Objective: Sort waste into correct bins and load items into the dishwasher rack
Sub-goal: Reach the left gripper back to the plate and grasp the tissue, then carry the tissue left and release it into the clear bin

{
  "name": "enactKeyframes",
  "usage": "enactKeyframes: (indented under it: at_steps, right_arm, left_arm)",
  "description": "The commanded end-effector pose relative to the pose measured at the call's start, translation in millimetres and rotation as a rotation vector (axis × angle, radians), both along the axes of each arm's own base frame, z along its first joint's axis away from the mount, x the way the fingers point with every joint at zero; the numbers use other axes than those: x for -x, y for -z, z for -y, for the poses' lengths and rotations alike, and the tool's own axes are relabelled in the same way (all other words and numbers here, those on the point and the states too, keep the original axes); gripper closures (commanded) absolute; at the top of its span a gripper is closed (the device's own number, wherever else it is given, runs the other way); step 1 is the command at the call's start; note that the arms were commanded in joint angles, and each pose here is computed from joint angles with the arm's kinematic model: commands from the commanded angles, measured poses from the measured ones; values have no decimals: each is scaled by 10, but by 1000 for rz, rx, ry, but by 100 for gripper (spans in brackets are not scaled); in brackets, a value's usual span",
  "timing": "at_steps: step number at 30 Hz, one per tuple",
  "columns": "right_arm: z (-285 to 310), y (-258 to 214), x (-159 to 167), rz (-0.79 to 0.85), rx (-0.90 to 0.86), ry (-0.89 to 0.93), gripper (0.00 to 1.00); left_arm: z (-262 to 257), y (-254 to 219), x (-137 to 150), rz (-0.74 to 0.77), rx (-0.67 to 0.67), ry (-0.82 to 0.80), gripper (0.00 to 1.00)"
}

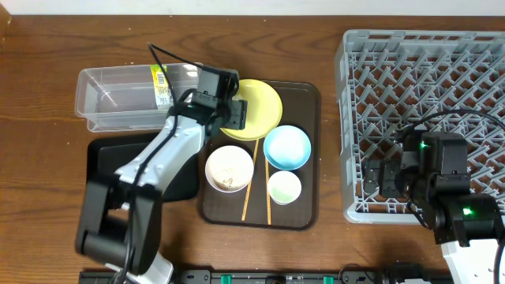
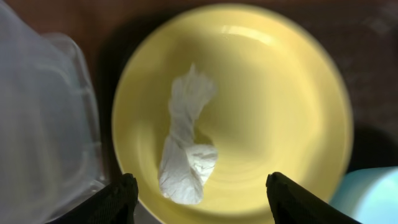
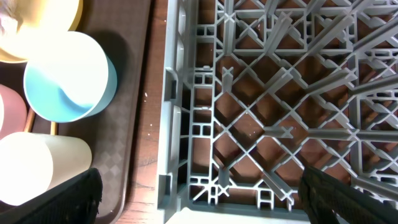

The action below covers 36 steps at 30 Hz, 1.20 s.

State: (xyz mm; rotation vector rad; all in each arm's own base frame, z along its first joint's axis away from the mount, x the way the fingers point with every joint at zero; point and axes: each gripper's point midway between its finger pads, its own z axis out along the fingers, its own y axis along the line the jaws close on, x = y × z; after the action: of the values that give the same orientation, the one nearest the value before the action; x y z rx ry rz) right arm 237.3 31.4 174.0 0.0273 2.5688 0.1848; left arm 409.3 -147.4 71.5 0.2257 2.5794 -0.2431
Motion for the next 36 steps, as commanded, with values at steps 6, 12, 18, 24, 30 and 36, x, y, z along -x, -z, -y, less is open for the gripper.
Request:
enactKeyframes:
  at_steps: [6,12,18,24,30,36]
  right_arm:
    - [-51,-71,-10,14,-11,-11,1]
    - [-51,-71,-10,14,-11,-11,1]
    - [-51,-71,-9,14,-11,-11,1]
    - [-52,-71,-9,14,-11,-11,1]
    - [-51,-70,-9,13,-11,-11,1]
    - [-50,-67,-3,11,-10,-11,1]
  left_arm:
    - [-65,512,99,-110,-60,7,30]
    - [-67,534,112,-118,-62,7,48]
    - [-78,552,146,-134,-67,7,66]
    - [-94,574,193,-155,-74,7,81]
    - [-86,547,186,-149,-69,9,94]
    - [-59,134,100,-48,-36,8,94]
